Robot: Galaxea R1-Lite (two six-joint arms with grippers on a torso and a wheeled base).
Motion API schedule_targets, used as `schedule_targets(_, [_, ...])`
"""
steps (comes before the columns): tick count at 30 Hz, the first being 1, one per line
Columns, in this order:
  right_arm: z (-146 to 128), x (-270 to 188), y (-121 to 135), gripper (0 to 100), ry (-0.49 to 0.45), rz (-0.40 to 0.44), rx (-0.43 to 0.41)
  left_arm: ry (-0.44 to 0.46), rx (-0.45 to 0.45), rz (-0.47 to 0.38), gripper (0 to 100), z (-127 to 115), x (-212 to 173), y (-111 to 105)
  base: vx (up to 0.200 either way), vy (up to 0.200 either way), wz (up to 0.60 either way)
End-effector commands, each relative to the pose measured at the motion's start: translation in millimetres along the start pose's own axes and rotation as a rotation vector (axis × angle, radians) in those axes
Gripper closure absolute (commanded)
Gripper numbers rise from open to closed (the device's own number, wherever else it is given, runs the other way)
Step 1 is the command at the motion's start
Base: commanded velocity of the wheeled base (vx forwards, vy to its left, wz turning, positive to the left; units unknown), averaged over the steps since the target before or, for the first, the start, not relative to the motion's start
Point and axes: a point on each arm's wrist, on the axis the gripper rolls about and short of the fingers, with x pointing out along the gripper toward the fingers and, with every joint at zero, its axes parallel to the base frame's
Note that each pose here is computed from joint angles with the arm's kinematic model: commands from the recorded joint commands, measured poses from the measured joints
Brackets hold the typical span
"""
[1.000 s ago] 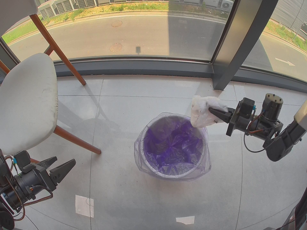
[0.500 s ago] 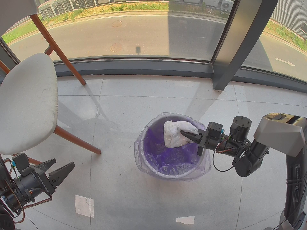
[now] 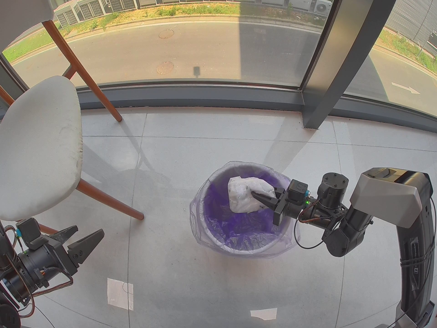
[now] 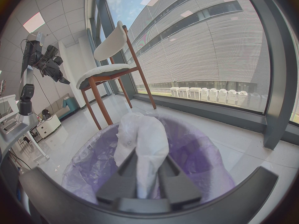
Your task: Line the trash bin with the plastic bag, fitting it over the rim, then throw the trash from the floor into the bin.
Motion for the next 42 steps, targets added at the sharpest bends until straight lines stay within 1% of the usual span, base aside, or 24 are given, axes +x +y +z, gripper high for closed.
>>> schedule_targets(1, [1, 1, 6, 0, 0.004, 0.018, 0.008, -0.001, -0.001, 0.002, 0, 0, 0, 0, 0.0, 0.0, 0.0])
schedule_targets(6, [39, -8, 3, 0, -0.062, 0.004, -0.027, -0.008, -0.001, 0.004, 0, 2, 0, 0, 0.0, 0.0, 0.0])
schedule_targets(9, [76, -34, 4, 0, -0.099, -0.021, -0.051, -0.039, -0.001, 0.033, 0, 6, -2, 3, 0.0, 0.0, 0.0])
schedule_targets(11, [95, -59, 2, 0, -0.111, -0.058, -0.052, -0.081, 0.005, 0.042, 0, 10, -7, 3, 0.0, 0.0, 0.0])
schedule_targets(15, [134, -126, -6, 0, -0.144, -0.19, -0.071, -0.169, 0.022, 0.061, 0, 15, -22, 1, 0.0, 0.0, 0.0])
schedule_targets(16, [137, -134, -8, 0, -0.148, -0.209, -0.073, -0.176, 0.023, 0.062, 0, 15, -23, 1, 0.0, 0.0, 0.0])
schedule_targets(17, [147, -160, -11, 0, -0.159, -0.274, -0.085, -0.21, 0.032, 0.066, 0, 16, -30, -1, 0.0, 0.0, 0.0])
schedule_targets(18, [148, -162, -12, 0, -0.16, -0.28, -0.086, -0.212, 0.033, 0.066, 0, 16, -31, -1, 0.0, 0.0, 0.0])
schedule_targets(19, [160, -192, -13, 0, -0.177, -0.361, -0.097, -0.256, 0.043, 0.077, 0, 18, -38, -3, 0.0, 0.0, 0.0])
schedule_targets(22, [177, -235, -5, 0, -0.213, -0.475, -0.086, -0.328, 0.06, 0.109, 0, 19, -50, -5, 0.0, 0.0, 0.0])
schedule_targets(23, [184, -247, 2, 0, -0.232, -0.502, -0.082, -0.36, 0.066, 0.124, 0, 20, -54, -7, 0.0, 0.0, 0.0])
schedule_targets(24, [184, -247, 2, 0, -0.232, -0.502, -0.082, -0.36, 0.066, 0.124, 0, 20, -54, -7, 0.0, 0.0, 0.0])
schedule_targets(25, [195, -266, 20, 0, -0.274, -0.538, -0.06, -0.422, 0.083, 0.18, 0, 23, -62, -10, 0.0, 0.0, 0.0])
schedule_targets(27, [199, -279, 39, 0, -0.295, -0.565, -0.037, -0.461, 0.108, 0.245, 0, 25, -68, -12, 0.0, 0.0, 0.0])
schedule_targets(30, [199, -296, 71, 0, -0.305, -0.617, -0.029, -0.496, 0.135, 0.331, 0, 17, -84, -15, 0.0, 0.0, 0.0])
schedule_targets(32, [193, -306, 94, 0, -0.295, -0.617, -0.011, -0.502, 0.133, 0.35, 0, 5, -96, -17, 0.0, 0.0, 0.0])
schedule_targets(34, [187, -317, 119, 0, -0.293, -0.599, -0.001, -0.506, 0.136, 0.346, 0, -9, -110, -20, 0.0, 0.0, 0.0])
schedule_targets(35, [182, -323, 133, 0, -0.287, -0.587, 0.004, -0.488, 0.134, 0.349, 0, -21, -117, -20, 0.0, 0.0, 0.0])
schedule_targets(36, [180, -325, 137, 0, -0.285, -0.583, 0.007, -0.483, 0.133, 0.351, 0, -24, -119, -20, 0.0, 0.0, 0.0])
schedule_targets(37, [171, -333, 157, 0, -0.268, -0.544, 0.022, -0.453, 0.139, 0.357, 0, -44, -129, -19, 0.0, 0.0, 0.0])
schedule_targets(38, [166, -337, 168, 0, -0.256, -0.517, 0.031, -0.429, 0.145, 0.369, 0, -57, -132, -17, 0.0, 0.0, 0.0])
schedule_targets(40, [152, -346, 192, 0, -0.22, -0.46, 0.059, -0.392, 0.139, 0.417, 0, -60, -132, -15, 0.0, 0.0, 0.0])
schedule_targets(41, [147, -349, 198, 0, -0.21, -0.451, 0.065, -0.393, 0.135, 0.423, 0, -59, -131, -15, 0.0, 0.0, 0.0])
schedule_targets(42, [138, -354, 212, 0, -0.199, -0.439, 0.073, -0.408, 0.134, 0.42, 0, -58, -130, -14, 0.0, 0.0, 0.0])
